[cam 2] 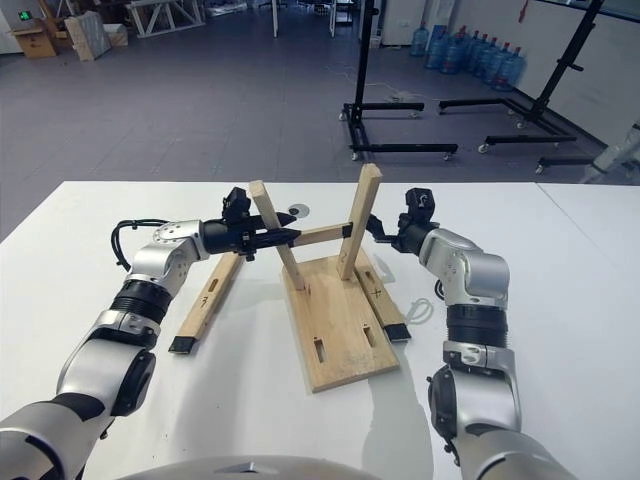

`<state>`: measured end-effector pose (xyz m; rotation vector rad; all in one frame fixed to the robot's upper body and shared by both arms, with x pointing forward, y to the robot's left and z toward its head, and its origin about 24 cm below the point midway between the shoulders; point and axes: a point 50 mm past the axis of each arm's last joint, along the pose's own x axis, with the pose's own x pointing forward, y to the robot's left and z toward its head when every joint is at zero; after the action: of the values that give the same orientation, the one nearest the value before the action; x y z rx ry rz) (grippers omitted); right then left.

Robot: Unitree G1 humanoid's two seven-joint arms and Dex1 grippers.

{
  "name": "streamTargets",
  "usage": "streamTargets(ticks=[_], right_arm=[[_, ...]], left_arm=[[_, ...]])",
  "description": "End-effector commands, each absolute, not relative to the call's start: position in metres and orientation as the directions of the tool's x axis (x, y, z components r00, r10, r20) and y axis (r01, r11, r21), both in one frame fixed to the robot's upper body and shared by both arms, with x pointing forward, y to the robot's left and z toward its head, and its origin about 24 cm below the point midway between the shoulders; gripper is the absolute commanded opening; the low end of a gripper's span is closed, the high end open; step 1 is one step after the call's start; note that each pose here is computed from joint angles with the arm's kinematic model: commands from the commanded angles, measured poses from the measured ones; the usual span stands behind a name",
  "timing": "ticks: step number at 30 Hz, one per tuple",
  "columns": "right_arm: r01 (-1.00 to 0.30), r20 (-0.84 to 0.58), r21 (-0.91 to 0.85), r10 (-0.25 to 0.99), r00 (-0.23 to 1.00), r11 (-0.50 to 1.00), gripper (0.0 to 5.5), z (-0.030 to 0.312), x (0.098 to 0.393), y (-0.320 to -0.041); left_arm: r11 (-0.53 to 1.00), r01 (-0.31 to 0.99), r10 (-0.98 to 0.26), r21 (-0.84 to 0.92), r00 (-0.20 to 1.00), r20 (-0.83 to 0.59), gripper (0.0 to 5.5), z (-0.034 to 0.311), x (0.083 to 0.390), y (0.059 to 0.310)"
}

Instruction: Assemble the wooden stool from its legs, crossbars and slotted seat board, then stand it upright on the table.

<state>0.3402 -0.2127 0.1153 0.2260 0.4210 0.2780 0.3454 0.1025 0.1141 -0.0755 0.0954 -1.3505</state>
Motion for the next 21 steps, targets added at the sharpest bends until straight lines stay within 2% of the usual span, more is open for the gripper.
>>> streamTargets(ticks=[1, 5, 8, 12, 14, 16, 19, 20, 21], right_arm=[[-0.176, -0.332, 0.224, 0.245, 0.911, 0.959, 5.38, 0.131, 0.354, -0.236], [-0.159, -0.306, 0.215, 0.221, 0.926, 0.964, 5.38, 0.137, 0.36, -0.244], [-0.204, -0.275, 0.233, 0.266, 0.924, 0.951, 5.38, 0.144, 0.361, -0.237], [-0.365, -0.232, 0.269, 0.428, 0.873, 0.891, 5.38, 0.153, 0.352, -0.195], [-0.396, -0.245, 0.27, 0.46, 0.854, 0.878, 5.38, 0.149, 0.346, -0.182], [-0.361, -0.268, 0.27, 0.43, 0.862, 0.892, 5.38, 0.143, 0.344, -0.187], [-0.258, -0.306, 0.254, 0.33, 0.893, 0.932, 5.38, 0.136, 0.348, -0.213], [-0.227, -0.321, 0.243, 0.3, 0.898, 0.943, 5.38, 0.132, 0.349, -0.222], [-0.201, -0.335, 0.238, 0.275, 0.901, 0.95, 5.38, 0.128, 0.349, -0.23]], left_arm=[[0.191, 0.965, -0.979, -0.179, 0.173, -0.111, 2.01, 0.092, 0.338, 0.095], [0.183, 0.967, -0.98, -0.18, 0.164, -0.116, 2.01, 0.091, 0.336, 0.094], [0.181, 0.967, -0.979, -0.179, 0.161, -0.122, 2.01, 0.091, 0.337, 0.094], [0.189, 0.966, -0.977, -0.177, 0.168, -0.129, 2.01, 0.09, 0.337, 0.096], [0.19, 0.966, -0.977, -0.177, 0.168, -0.132, 2.01, 0.089, 0.337, 0.096], [0.189, 0.966, -0.977, -0.177, 0.167, -0.131, 2.01, 0.089, 0.337, 0.096], [0.197, 0.965, -0.977, -0.172, 0.178, -0.117, 2.01, 0.092, 0.338, 0.096], [0.202, 0.964, -0.977, -0.172, 0.185, -0.106, 2.41, 0.093, 0.339, 0.096], [0.205, 0.964, -0.977, -0.171, 0.191, -0.096, 2.48, 0.094, 0.339, 0.096]])
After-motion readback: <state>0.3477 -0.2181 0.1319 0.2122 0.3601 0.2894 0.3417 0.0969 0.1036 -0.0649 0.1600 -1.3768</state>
